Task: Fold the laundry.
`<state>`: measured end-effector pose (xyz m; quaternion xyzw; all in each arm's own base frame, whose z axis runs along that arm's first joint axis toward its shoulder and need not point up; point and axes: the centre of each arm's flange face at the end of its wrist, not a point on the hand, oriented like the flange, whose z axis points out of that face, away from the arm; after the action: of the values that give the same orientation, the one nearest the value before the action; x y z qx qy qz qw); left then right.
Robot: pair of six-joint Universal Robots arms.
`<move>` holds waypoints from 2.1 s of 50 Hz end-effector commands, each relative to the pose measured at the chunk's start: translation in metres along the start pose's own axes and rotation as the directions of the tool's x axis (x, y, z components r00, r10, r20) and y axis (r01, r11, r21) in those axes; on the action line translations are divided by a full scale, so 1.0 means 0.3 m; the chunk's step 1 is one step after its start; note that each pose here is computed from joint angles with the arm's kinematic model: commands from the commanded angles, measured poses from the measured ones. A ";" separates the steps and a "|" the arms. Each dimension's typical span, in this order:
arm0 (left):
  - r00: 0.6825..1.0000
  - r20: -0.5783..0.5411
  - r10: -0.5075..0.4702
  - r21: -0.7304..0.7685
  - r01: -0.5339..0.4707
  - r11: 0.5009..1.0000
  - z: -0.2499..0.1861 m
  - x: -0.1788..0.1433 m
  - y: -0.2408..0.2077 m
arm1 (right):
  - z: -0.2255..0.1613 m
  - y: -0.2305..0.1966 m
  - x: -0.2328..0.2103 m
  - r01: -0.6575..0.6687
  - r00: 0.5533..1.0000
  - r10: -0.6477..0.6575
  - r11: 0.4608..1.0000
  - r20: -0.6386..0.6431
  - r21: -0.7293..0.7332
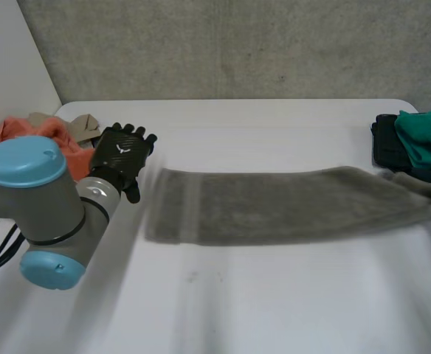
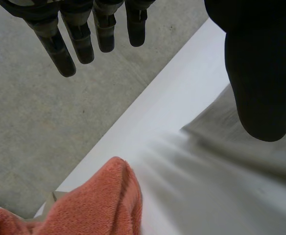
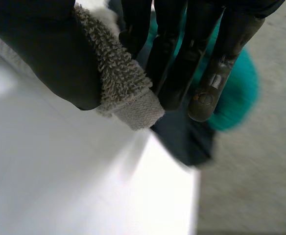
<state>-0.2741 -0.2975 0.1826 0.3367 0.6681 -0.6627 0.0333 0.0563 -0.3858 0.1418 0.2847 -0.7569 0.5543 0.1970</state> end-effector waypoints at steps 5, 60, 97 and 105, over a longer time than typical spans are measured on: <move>1.000 0.007 -0.002 -0.008 0.002 1.000 -0.058 -0.019 -0.008 | -0.016 -0.095 0.028 0.242 0.970 -0.238 0.967 -0.051 0.081; 0.991 -0.119 -0.067 0.121 0.081 0.989 -0.084 0.155 -0.140 | -0.261 -0.250 -0.561 0.023 0.907 -0.086 0.987 0.411 0.157; 0.953 -0.082 -0.291 0.178 0.301 0.937 -0.059 0.053 -0.233 | -0.447 -0.685 -0.592 -0.550 0.733 0.292 0.786 0.615 0.281; 0.921 -0.222 -0.320 0.040 0.336 0.941 0.009 0.268 -0.185 | -0.357 -0.616 -0.669 -0.481 0.706 0.333 0.873 0.625 0.079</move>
<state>-0.3320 -0.2641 0.2284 0.2626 0.6535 -0.6963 -0.1385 0.3221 -0.2724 0.2151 0.2777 -0.7012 0.6166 -0.2257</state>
